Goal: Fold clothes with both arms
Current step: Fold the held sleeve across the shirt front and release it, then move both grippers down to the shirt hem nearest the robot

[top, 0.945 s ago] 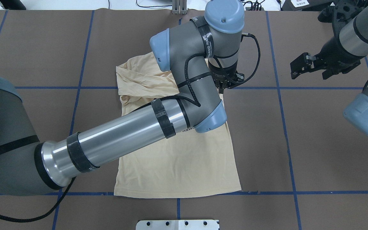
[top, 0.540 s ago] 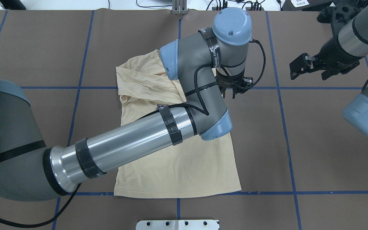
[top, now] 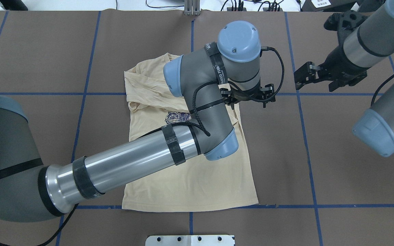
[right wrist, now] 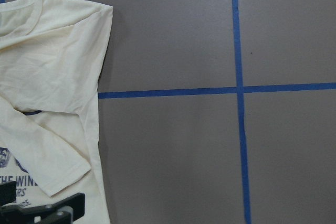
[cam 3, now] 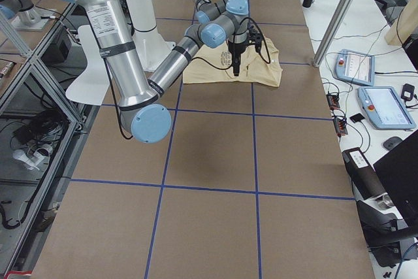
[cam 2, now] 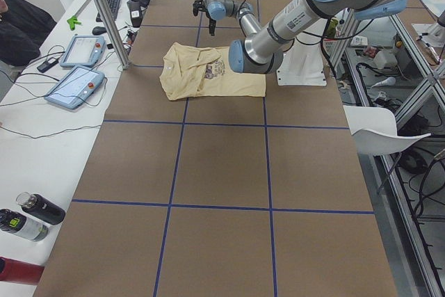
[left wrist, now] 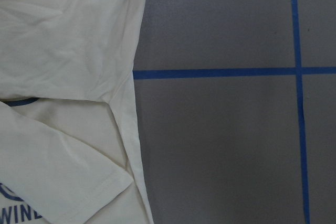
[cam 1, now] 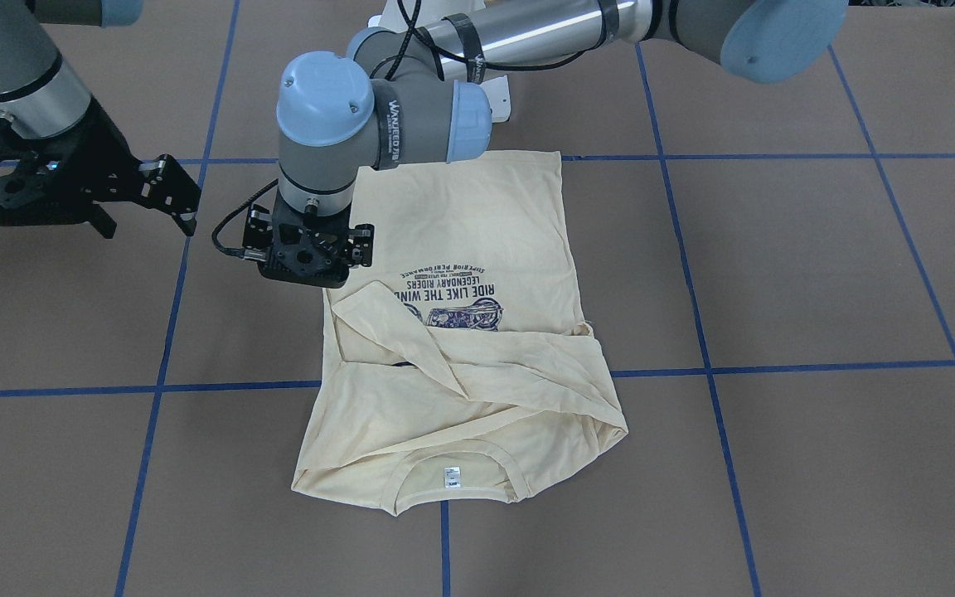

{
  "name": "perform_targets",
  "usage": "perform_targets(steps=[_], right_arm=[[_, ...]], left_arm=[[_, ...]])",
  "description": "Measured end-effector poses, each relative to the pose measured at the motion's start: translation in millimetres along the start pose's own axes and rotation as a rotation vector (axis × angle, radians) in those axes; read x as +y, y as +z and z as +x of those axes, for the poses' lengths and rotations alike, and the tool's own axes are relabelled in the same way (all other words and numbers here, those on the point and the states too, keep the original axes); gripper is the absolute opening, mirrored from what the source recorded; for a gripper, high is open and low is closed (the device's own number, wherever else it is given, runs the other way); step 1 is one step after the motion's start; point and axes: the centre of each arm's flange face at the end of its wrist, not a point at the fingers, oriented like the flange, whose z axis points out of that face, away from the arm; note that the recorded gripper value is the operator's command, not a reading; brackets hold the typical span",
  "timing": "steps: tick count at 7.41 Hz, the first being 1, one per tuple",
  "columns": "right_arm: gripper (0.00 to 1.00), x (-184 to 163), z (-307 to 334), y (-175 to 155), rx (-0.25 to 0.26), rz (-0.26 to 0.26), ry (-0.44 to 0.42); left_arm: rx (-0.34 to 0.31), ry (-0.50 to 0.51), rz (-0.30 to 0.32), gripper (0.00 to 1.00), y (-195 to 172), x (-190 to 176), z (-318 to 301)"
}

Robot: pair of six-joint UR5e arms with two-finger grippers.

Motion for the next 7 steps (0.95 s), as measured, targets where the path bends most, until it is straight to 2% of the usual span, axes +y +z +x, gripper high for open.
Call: perform_targets(steps=[2, 5, 6, 7], right_arm=[[1.0, 41, -48, 28, -0.04, 0.029, 0.062], [1.0, 120, -95, 60, -0.049, 0.036, 0.15], [1.0, 149, -99, 66, -0.045, 0.032, 0.163], [1.0, 174, -96, 71, -0.036, 0.034, 0.168]], left_arm=[[-0.055, 0.068, -0.025, 1.0, -21, 40, -59], [-0.05, 0.163, -0.002, 1.0, -53, 159, -185], [-0.057, 0.176, 0.009, 1.0, -53, 185, -211], [-0.037, 0.164, 0.018, 1.0, -49, 204, -239]])
